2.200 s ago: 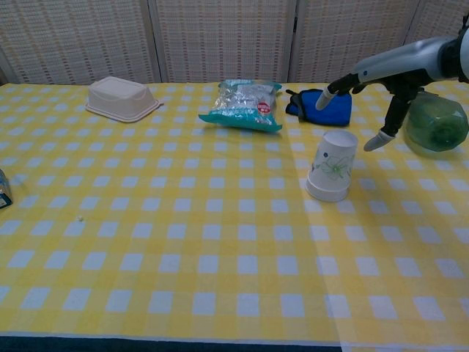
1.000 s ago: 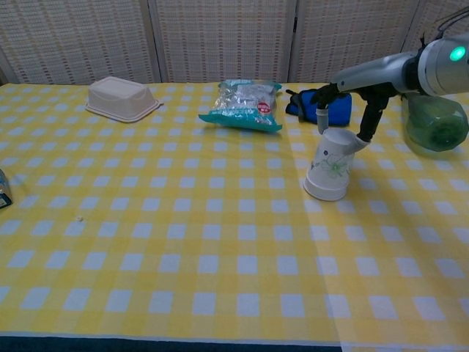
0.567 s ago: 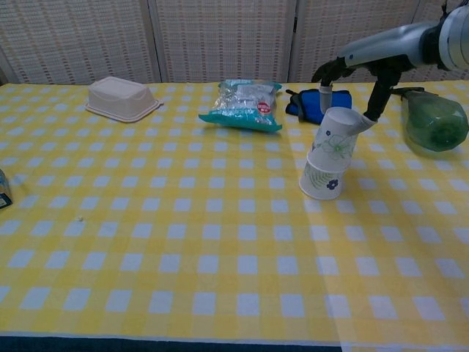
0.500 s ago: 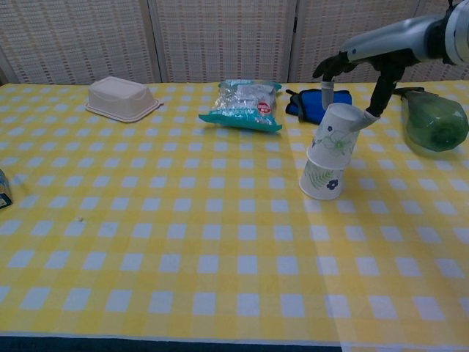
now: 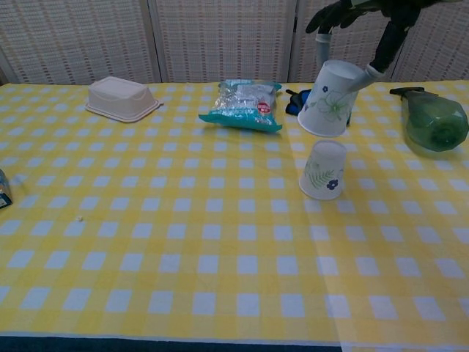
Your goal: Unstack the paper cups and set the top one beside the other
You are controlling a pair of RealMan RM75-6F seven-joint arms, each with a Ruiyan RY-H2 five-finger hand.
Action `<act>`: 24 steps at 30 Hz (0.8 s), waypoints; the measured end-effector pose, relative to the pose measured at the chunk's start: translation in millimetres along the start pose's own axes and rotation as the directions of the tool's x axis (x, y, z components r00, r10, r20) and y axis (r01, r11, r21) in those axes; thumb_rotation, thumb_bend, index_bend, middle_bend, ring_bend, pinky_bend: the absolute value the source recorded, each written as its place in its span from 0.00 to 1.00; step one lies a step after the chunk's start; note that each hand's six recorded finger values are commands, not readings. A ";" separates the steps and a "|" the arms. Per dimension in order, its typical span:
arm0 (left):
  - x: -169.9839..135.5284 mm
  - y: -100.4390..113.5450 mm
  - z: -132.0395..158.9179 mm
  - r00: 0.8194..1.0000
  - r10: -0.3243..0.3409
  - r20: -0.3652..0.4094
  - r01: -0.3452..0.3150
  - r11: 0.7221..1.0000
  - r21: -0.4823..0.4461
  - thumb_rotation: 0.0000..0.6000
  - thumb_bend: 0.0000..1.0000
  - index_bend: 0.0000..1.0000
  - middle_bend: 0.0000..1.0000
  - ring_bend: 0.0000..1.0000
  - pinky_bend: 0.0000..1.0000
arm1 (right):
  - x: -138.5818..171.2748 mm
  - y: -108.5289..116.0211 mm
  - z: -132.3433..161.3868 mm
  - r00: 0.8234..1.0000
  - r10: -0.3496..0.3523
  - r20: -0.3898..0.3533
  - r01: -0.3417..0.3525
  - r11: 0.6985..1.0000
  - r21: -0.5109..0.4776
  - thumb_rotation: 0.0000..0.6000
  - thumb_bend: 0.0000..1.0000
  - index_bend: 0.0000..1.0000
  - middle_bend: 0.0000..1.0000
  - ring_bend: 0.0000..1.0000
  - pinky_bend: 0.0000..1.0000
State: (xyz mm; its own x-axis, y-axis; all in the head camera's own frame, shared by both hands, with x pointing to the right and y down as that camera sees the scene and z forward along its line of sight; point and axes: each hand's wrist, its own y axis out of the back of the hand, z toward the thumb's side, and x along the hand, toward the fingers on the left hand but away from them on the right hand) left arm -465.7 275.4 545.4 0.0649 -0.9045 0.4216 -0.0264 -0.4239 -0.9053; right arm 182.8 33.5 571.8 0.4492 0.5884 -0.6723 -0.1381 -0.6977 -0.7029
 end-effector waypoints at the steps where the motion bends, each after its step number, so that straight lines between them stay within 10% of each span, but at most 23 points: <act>1: 0.0 0.3 -0.1 1.000 0.001 -0.001 -0.001 1.000 -0.001 1.00 0.38 0.00 0.00 0.04 0.29 | -0.7 1.7 2.3 1.000 -0.002 -0.004 0.002 1.000 0.001 1.00 0.21 0.39 0.02 0.00 0.00; 24: -4.2 12.0 -10.7 1.000 0.015 0.002 -0.015 0.998 -0.056 1.00 0.38 0.00 0.00 0.04 0.29 | -80.7 -65.8 64.7 0.995 0.084 -0.044 -0.082 0.996 0.047 1.00 0.21 0.39 0.02 0.00 0.00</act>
State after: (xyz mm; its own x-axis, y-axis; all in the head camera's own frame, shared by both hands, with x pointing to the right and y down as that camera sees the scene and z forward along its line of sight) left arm -477.0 273.6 533.4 0.0663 -0.9106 0.4079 -0.0835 -0.4124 -0.9072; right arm 98.6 58.5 657.3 0.4740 0.5092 -0.7184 -0.2159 -0.7237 -0.6555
